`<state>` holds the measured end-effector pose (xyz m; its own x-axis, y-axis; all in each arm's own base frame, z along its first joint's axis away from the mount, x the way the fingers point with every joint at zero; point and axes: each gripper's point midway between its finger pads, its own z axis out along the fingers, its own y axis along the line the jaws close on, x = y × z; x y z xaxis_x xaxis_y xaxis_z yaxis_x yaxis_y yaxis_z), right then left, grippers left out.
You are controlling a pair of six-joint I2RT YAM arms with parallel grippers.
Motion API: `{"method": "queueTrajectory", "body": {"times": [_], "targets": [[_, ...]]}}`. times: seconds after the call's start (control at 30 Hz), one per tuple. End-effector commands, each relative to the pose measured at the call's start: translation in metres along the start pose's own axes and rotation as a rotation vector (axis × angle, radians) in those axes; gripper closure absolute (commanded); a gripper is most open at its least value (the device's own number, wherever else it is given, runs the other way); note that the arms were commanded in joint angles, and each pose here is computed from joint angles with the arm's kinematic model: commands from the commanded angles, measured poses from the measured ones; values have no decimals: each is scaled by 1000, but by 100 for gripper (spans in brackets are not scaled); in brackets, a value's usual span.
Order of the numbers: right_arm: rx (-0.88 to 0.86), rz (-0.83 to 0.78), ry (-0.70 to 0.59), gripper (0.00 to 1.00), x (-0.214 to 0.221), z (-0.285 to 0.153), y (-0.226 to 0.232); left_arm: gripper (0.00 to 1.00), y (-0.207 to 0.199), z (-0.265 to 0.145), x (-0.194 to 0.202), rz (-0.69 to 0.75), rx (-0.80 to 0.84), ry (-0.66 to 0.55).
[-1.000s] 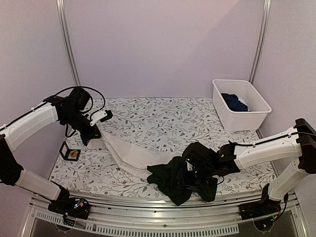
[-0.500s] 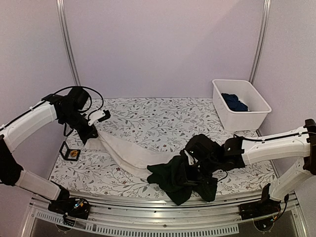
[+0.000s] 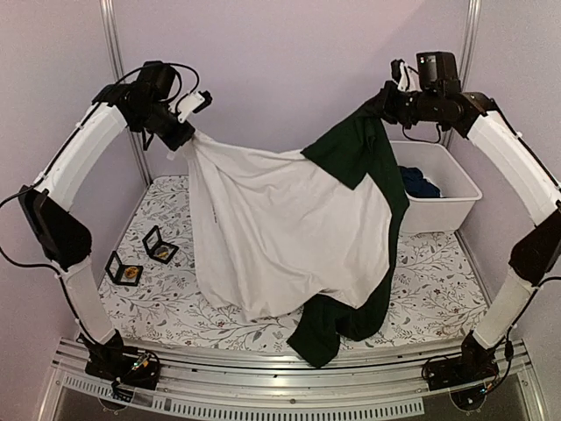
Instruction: Pin the brooch onto the clothing
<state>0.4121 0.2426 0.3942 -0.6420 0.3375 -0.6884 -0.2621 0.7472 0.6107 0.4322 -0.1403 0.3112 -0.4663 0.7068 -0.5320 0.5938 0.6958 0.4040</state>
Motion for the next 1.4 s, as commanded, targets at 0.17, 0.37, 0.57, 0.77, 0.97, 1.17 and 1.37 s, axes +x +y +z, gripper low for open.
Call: {"method": "queueTrajectory", "body": {"times": [0.17, 0.37, 0.57, 0.77, 0.97, 1.17, 1.37], "targets": [[-252, -426, -879, 100, -234, -139, 107, 100, 153, -148, -131, -136, -695, -530], [-197, -515, -792, 100, -204, -155, 102, 100, 132, -96, -104, 7, -665, -388], [-111, -386, -326, 100, -67, -78, 20, 100, 54, -30, -31, 120, -383, -187], [-42, -92, 188, 100, 147, -64, -55, 100, -99, 38, 110, 270, 80, 79], [4, 209, 536, 100, 306, -71, -91, 100, -183, 56, 198, 325, 301, 246], [95, 245, 787, 100, 371, -75, -99, 100, -204, 47, 236, 372, 392, 331], [95, 204, 855, 100, 365, -85, -83, 100, -211, 31, 249, 423, 435, 332]]}}
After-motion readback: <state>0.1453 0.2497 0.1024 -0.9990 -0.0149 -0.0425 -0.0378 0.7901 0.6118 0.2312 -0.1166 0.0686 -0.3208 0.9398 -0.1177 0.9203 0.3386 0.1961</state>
